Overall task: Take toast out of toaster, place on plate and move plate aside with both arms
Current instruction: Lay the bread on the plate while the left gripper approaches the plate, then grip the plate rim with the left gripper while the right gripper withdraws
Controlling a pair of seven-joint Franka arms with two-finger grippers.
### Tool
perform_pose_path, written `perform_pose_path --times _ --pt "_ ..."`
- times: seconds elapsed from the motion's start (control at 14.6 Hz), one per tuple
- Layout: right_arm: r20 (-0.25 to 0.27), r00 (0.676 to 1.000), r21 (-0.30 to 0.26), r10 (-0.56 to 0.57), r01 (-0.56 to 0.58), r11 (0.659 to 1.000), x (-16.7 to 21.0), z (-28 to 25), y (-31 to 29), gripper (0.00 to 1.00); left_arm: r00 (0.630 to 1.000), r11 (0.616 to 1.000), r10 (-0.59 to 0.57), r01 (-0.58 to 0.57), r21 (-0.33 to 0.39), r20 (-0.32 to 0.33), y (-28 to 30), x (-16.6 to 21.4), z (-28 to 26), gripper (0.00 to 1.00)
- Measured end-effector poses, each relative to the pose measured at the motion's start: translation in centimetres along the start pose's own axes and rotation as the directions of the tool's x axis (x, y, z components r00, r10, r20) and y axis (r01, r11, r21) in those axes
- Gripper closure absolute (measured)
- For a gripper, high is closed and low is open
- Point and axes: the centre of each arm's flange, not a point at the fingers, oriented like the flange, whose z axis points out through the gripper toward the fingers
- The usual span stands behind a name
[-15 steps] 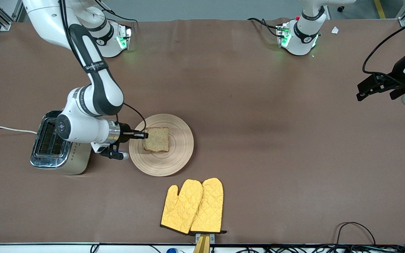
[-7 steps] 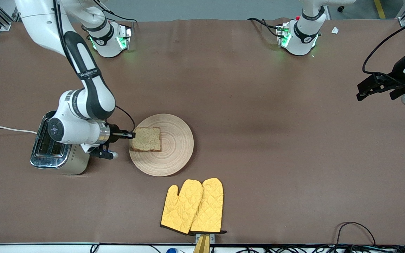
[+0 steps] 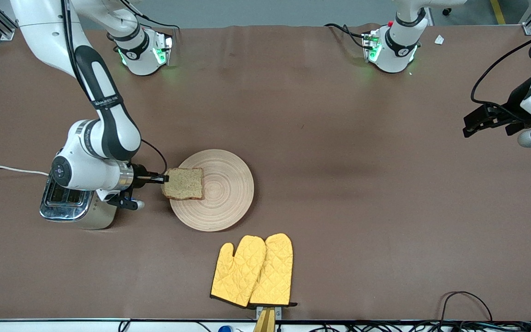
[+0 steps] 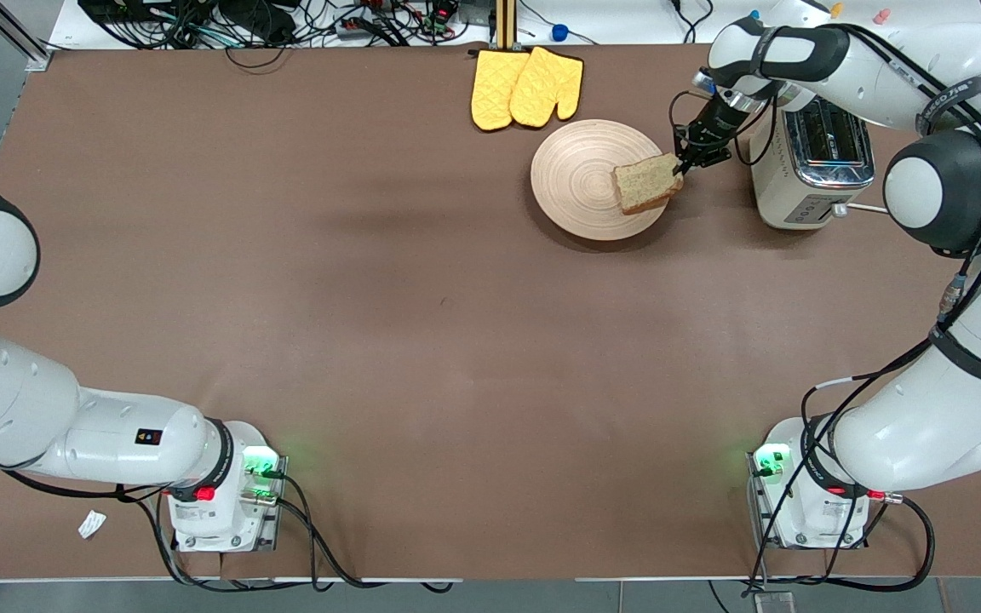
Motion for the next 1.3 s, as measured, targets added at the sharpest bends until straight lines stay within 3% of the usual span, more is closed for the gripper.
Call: perform_pose_path --times 0.34,0.41,0.69,0.89,1.03,1.3 --pt "-0.012 1.0 -0.009 -0.02 0.02 1.0 -0.6 0.9 -1.3 0.94 0.999 1.0 0.026 -0.026 0.004 0.037 0.9 0.4 1.6 0.0" --pt "-0.012 1.0 -0.009 -0.019 0.018 1.0 -0.5 0.9 -1.2 0.9 0.998 0.999 0.035 -0.035 0.003 0.056 1.4 0.7 2.6 0.0" --pt "-0.014 1.0 -0.008 -0.012 0.012 1.0 -0.4 0.8 -0.8 0.51 0.983 0.995 0.058 -0.042 -0.092 0.174 4.5 2.8 9.1 0.0" --pt "-0.025 1.0 -0.009 -0.003 0.002 1.0 0.1 0.2 0.0 0.2 0.975 0.979 0.066 -0.022 -0.2 0.214 7.2 4.9 14.5 0.0" --pt "-0.034 0.999 -0.042 -0.009 0.007 0.999 0.7 -0.8 1.5 0.02 0.971 0.959 0.068 0.0 -0.285 0.229 9.6 6.0 18.1 0.0" --pt "-0.081 0.995 -0.127 -0.05 0.039 0.991 1.8 -7.0 3.8 0.0 0.967 0.923 0.097 0.0 -0.384 0.234 16.2 7.0 25.6 0.0"
